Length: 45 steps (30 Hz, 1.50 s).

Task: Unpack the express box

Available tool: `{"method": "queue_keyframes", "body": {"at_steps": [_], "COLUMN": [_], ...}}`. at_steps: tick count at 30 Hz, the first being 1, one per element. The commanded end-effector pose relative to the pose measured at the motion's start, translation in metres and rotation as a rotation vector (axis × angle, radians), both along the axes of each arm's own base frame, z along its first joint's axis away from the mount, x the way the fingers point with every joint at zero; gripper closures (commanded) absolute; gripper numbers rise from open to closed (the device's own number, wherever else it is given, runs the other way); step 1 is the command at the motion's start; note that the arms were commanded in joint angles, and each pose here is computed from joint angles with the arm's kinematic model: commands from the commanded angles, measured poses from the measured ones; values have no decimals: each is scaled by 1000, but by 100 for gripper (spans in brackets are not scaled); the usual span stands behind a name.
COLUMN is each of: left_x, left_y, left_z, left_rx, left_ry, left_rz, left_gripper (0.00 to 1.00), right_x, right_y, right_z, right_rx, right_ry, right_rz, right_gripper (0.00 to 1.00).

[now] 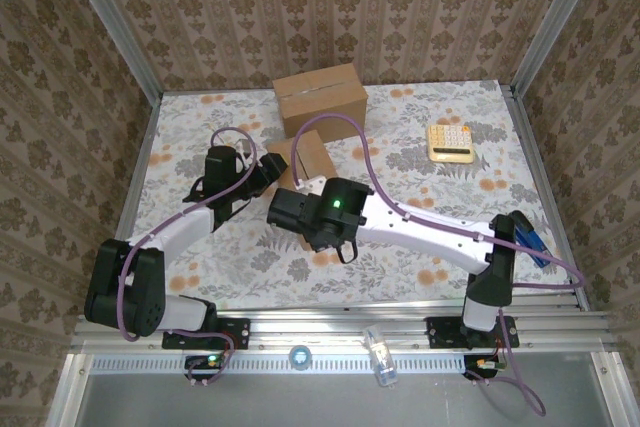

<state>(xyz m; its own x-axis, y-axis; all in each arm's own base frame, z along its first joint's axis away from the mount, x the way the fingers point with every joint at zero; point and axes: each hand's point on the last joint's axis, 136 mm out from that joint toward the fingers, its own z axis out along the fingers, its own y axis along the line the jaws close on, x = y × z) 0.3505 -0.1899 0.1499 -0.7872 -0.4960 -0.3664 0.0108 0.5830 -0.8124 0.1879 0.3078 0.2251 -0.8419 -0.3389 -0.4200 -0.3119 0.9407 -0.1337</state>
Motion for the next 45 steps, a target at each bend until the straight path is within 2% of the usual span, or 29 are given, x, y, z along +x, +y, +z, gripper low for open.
{"method": "queue_keyframes", "body": {"at_steps": [1,8,13,20,27,31,35,37,41,45], "left_x": [-5,-5,-5,-7,-11,0,28,44,77,103], "left_y": [8,5,-1,-13,8,21,29,32,35,32], "left_z": [-21,-20,-12,39,85,94,92,89,83,70], "left_rx": [44,50,46,58,222,320,368,387,430,464], "left_ry": [66,62,42,-78,-177,-181,-166,-167,-173,-165], "left_rz": [31,28,9,-71,-67,-63,-69,-74,-74,-81], "left_gripper": [31,31,31,17,10,15,33,39,44,44], "right_x": [-31,-52,-52,-37,-26,-13,2,8,16,20], "right_y": [-29,-40,-44,-39,-58,-80,-106,-119,-134,-131], "right_z": [-1,0,11,40,57,61,51,43,19,-4], "right_rx": [-50,-20,20,137,143,126,72,32,-39,-78], "right_ry": [66,57,2,-106,-176,-215,-229,-229,-200,-159], "right_rz": [-44,-85,-100,-85,-99,-144,-214,-252,-306,-321], "right_gripper": [100,100,100,100,100,100,100,100,100,100]}}
